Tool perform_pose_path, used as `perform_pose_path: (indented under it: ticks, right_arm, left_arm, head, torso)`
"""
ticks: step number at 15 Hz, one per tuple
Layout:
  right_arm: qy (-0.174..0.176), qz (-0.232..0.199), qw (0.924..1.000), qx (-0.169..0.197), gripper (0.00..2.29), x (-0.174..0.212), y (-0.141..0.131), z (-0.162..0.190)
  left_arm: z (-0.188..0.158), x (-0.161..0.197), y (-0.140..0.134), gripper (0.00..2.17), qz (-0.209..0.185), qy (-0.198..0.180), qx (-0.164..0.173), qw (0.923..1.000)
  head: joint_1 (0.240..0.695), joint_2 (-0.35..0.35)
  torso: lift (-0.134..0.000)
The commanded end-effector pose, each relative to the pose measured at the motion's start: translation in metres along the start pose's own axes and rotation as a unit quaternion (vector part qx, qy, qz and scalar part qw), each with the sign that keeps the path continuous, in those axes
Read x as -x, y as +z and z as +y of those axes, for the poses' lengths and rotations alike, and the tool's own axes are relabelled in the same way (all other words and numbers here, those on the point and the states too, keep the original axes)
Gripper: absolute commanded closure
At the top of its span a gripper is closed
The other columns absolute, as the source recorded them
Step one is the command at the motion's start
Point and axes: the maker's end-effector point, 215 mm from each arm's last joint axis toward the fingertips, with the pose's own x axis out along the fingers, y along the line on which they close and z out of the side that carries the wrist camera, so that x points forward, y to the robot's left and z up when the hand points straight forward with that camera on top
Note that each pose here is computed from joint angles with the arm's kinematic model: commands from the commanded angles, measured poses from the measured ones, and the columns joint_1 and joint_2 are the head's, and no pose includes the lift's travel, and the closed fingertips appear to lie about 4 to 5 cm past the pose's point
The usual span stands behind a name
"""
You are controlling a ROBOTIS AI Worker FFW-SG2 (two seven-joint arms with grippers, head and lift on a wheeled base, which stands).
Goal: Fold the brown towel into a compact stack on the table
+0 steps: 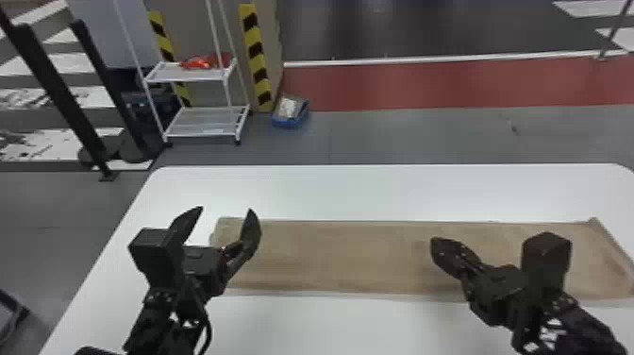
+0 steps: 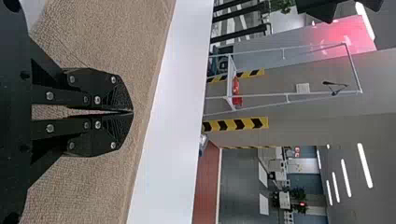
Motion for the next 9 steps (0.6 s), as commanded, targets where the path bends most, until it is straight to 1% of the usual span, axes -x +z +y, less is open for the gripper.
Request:
perform_pose_path:
  ticks: [1,2,3,4,5,6,8,9]
  right_arm:
    - [0.009,0.007,0.9999,0.004,1.68,-0.009,-0.006,0.006]
    - [0.01,0.009,0.9999,0.007,1.68,-0.011,-0.008,0.007]
    - [0.01,0.008,0.9999,0.009,1.68,-0.011,-0.009,0.007]
    - [0.011,0.004,0.9999,0.008,1.68,-0.011,-0.008,0.008]
    - [0.013,-0.002,0.9999,0.007,1.68,-0.01,-0.006,0.009]
    - [0.017,-0.003,0.9998,0.005,1.68,-0.009,-0.006,0.012]
    - [0.018,-0.006,0.9998,0.008,1.68,-0.009,-0.006,0.013]
    - [0.018,-0.005,0.9998,0.008,1.68,-0.009,-0.007,0.014]
  left_arm:
    - [0.006,-0.004,-0.011,0.12,0.018,0.005,-0.003,0.9998]
    - [0.007,-0.005,-0.02,0.12,0.034,0.005,-0.004,0.9994]
    - [0.009,-0.008,-0.023,0.12,0.041,0.006,-0.005,0.9991]
    - [0.012,-0.011,-0.033,0.12,0.058,0.006,-0.002,0.9983]
    - [0.015,-0.014,-0.038,0.12,0.065,0.006,0.008,0.9978]
    - [0.017,-0.017,-0.043,0.12,0.076,0.004,0.009,0.9971]
    - [0.022,-0.021,-0.059,0.12,0.107,0.009,0.007,0.9942]
    - [0.026,-0.023,-0.061,0.12,0.109,0.014,0.006,0.994]
  head:
    - [0.695,0.139]
    - [0.695,0.146]
    - [0.695,0.157]
    - [0.695,0.16]
    - [0.695,0.162]
    - [0.695,0.165]
    - [0.695,0.171]
    - [0.695,0.177]
  torso:
    - [-0.125]
    - [-0.125]
    - [-0.125]
    - [-0.125]
    - [-0.125]
    - [-0.125]
    - [-0.125]
    - [-0.125]
